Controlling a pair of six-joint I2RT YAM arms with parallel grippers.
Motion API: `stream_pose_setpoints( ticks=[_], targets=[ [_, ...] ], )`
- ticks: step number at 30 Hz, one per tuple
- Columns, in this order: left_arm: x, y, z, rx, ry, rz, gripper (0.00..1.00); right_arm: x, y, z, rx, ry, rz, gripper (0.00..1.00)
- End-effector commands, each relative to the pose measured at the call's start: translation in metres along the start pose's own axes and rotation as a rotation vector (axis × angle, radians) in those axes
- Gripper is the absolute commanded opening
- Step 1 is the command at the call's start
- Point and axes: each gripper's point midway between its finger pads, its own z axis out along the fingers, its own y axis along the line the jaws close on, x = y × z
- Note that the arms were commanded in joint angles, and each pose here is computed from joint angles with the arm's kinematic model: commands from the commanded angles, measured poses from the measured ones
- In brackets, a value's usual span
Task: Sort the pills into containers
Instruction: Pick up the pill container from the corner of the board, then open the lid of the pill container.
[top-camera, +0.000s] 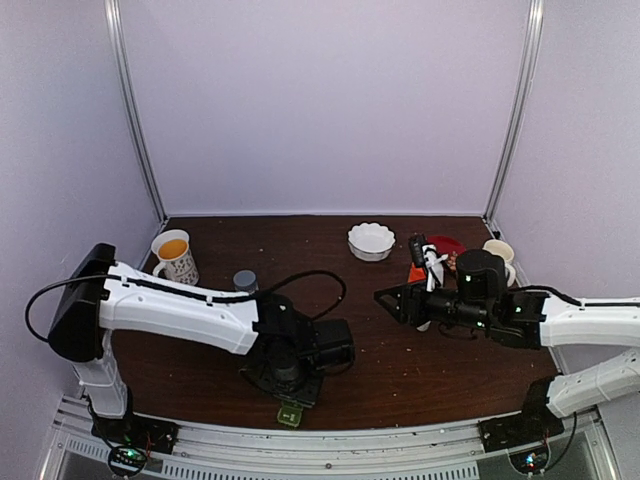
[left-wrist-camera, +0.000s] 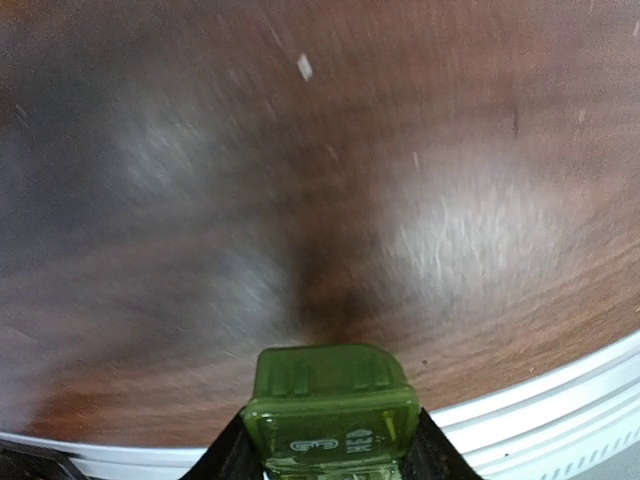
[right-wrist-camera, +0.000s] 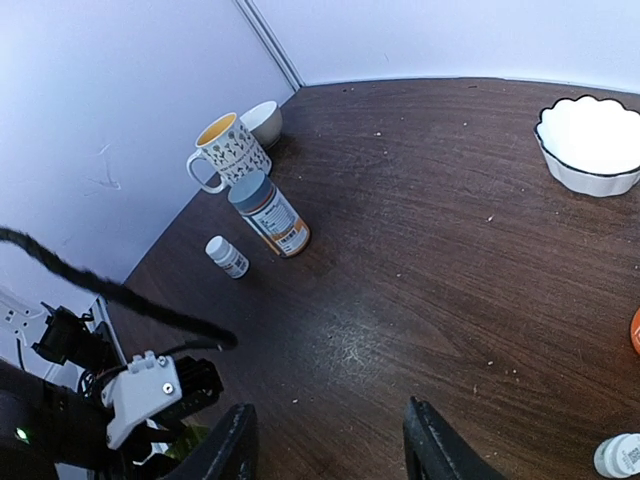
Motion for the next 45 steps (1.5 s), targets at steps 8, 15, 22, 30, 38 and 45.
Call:
stream_pose_setpoints(
  ticks=[8,15,22,30,38,45],
  targets=[
    [-0.162,0.007,-0.111,0.466,-0.386,0.155,0.44,-0.039,0.020,0.006,-0.077,-0.063,-0.016,0.52],
    [-0.197,-0.028,-0.199,0.837,-0.573,0.373,0.44,-0.069,0.041,-0.005,-0.162,-0.153,0.024,0.61],
    [-0.190,-0.040,-0.237,1.009,-0.672,0.527,0.44,-0.096,0.079,-0.008,-0.345,-0.197,0.003,0.73],
    [-0.165,-0.050,-0.250,1.230,-0.667,0.623,0.43,-0.098,0.099,-0.019,-0.512,-0.270,0.022,0.78],
    [-0.150,-0.050,-0.257,1.309,-0.666,0.662,0.43,-0.094,0.110,-0.020,-0.584,-0.248,0.015,0.70],
    [-0.146,-0.050,-0.256,1.314,-0.662,0.659,0.43,-0.092,0.116,-0.016,-0.625,-0.217,0.026,0.69]
  ],
)
